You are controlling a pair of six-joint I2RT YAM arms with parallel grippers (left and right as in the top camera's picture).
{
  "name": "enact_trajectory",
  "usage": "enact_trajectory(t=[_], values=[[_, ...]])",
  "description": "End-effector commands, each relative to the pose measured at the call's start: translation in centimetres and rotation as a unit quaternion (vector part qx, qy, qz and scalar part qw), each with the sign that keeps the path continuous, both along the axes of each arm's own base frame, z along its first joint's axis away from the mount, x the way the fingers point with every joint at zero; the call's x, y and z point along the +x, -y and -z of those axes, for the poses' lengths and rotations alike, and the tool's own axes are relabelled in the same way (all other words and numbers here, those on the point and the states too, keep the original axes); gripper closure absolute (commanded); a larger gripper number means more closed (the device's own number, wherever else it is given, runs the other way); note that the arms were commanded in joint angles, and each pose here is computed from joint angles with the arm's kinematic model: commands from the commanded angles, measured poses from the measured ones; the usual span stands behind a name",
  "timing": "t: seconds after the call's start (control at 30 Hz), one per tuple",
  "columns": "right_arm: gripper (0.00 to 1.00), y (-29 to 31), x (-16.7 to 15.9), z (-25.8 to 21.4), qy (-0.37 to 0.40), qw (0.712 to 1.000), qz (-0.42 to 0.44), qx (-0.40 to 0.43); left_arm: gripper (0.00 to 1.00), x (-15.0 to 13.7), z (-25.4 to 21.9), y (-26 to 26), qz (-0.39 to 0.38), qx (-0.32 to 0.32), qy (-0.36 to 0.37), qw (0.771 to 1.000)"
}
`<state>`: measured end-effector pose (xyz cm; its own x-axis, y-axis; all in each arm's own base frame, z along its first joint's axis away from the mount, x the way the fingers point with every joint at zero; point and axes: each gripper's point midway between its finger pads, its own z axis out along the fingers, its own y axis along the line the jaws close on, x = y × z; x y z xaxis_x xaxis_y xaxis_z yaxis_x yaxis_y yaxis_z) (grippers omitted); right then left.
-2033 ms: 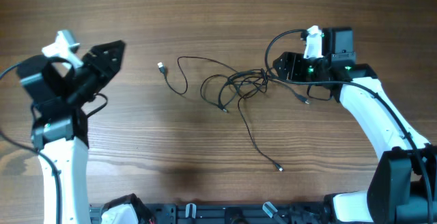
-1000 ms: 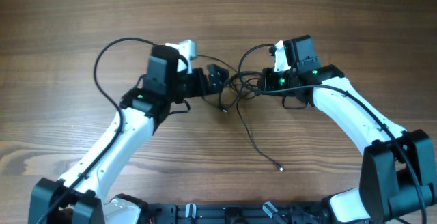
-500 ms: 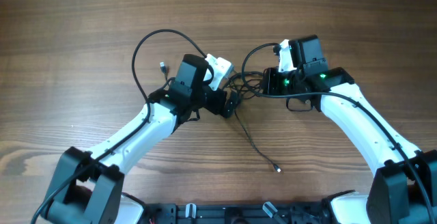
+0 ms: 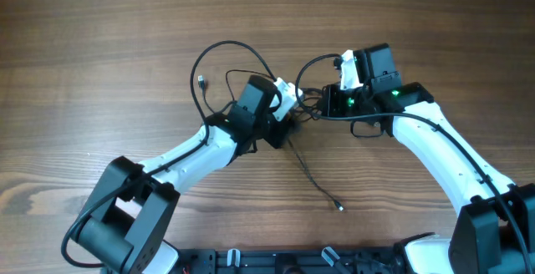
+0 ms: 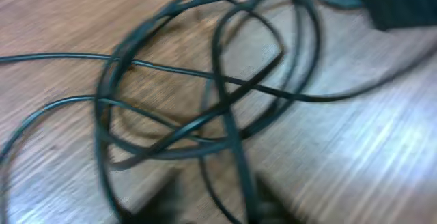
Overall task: Untangle cables
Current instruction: 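Grasp a cable with the right gripper and pull it far right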
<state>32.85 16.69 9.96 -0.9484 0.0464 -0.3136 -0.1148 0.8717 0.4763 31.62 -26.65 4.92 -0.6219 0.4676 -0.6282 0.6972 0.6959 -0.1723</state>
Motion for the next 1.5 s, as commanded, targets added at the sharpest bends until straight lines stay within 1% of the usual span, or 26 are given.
enact_trajectory(t=[0.0,0.1,0.27,0.4,0.53,0.63,0.77,0.83,0.87,0.93,0.97,1.13,1.17,1.2,1.27,1.3,1.33,1.37,1.47], values=[[0.96,0.7,0.1,-2.3,0.029,0.999,-0.035,-0.009,0.96,2.0,1.8,-4.4,-0.1,0.082,0.009,0.992],[0.96,3.6,0.7,-4.6,0.04,0.998,0.001,-0.04,0.96,2.6,2.8,-8.7,-0.177,0.143,0.0,0.974],[0.96,10.6,1.8,-9.6,0.089,0.985,0.096,-0.109,0.96,1.8,4.0,-12.9,-0.217,0.181,-0.048,0.958],[0.96,15.4,1.5,-12.8,0.126,0.968,0.172,-0.131,0.96,1.7,4.4,-15.4,-0.25,0.19,-0.074,0.947],[0.96,20.0,0.1,-14.3,0.128,0.944,0.269,-0.144,0.96,1.8,4.6,-18.0,-0.309,0.181,-0.1,0.928],[0.96,23.1,-1.0,-14.7,0.114,0.92,0.347,-0.143,0.96,1.9,4.8,-20.6,-0.364,0.171,-0.12,0.908],[0.96,25.9,-1.9,-14.5,0.099,0.899,0.401,-0.145,0.96,1.7,5.0,-24.3,-0.433,0.16,-0.147,0.875],[0.96,27.8,-2.6,-14.5,0.092,0.878,0.443,-0.154,0.96,1.3,5.1,-26.7,-0.476,0.153,-0.162,0.851],[0.96,28.6,-2.9,-14.5,0.089,0.868,0.463,-0.156,0.96,1.1,5.1,-28.1,-0.501,0.148,-0.17,0.836],[0.96,29.7,-3.4,-14.5,0.084,0.857,0.486,-0.151,0.96,0.6,5.2,-31.0,-0.553,0.133,-0.184,0.802],[0.96,30.1,-3.5,-14.5,0.083,0.855,0.49,-0.146,0.96,0.2,5.2,-33.0,-0.584,0.123,-0.191,0.779],[0.96,30.8,-3.9,-14.5,0.081,0.849,0.501,-0.148,0.96,-1.6,5.3,-38.9,-0.678,0.077,-0.211,0.7],[0.96,30.8,-3.9,-14.5,0.081,0.848,0.504,-0.145,0.96,-1.9,5.3,-39.5,-0.692,0.056,-0.218,0.686],[0.96,30.7,-3.8,-14.5,0.079,0.845,0.51,-0.138,0.96,-2.0,5.4,-39.7,-0.697,0.032,-0.227,0.679],[0.96,29.9,-3.5,-14.4,0.078,0.855,0.499,-0.118,0.96,-1.6,5.2,-39.3,-0.692,-0.025,-0.244,0.679],[0.96,29.0,-3.1,-14.2,0.077,0.866,0.484,-0.098,0.96,-1.3,5.1,-38.9,-0.685,-0.053,-0.251,0.682],[0.96,28.3,-2.8,-14.1,0.075,0.875,0.471,-0.079,0.96,-0.6,4.8,-38.1,-0.668,-0.087,-0.257,0.693],[0.96,27.8,-2.6,-14.0,0.077,0.883,0.458,-0.072,0.96,-0.2,4.5,-37.5,-0.655,-0.107,-0.26,0.702],[0.96,25.5,-1.5,-14.6,0.103,0.922,0.369,-0.047,0.96,2.0,2.8,-34.1,-0.574,-0.184,-0.26,0.754]])
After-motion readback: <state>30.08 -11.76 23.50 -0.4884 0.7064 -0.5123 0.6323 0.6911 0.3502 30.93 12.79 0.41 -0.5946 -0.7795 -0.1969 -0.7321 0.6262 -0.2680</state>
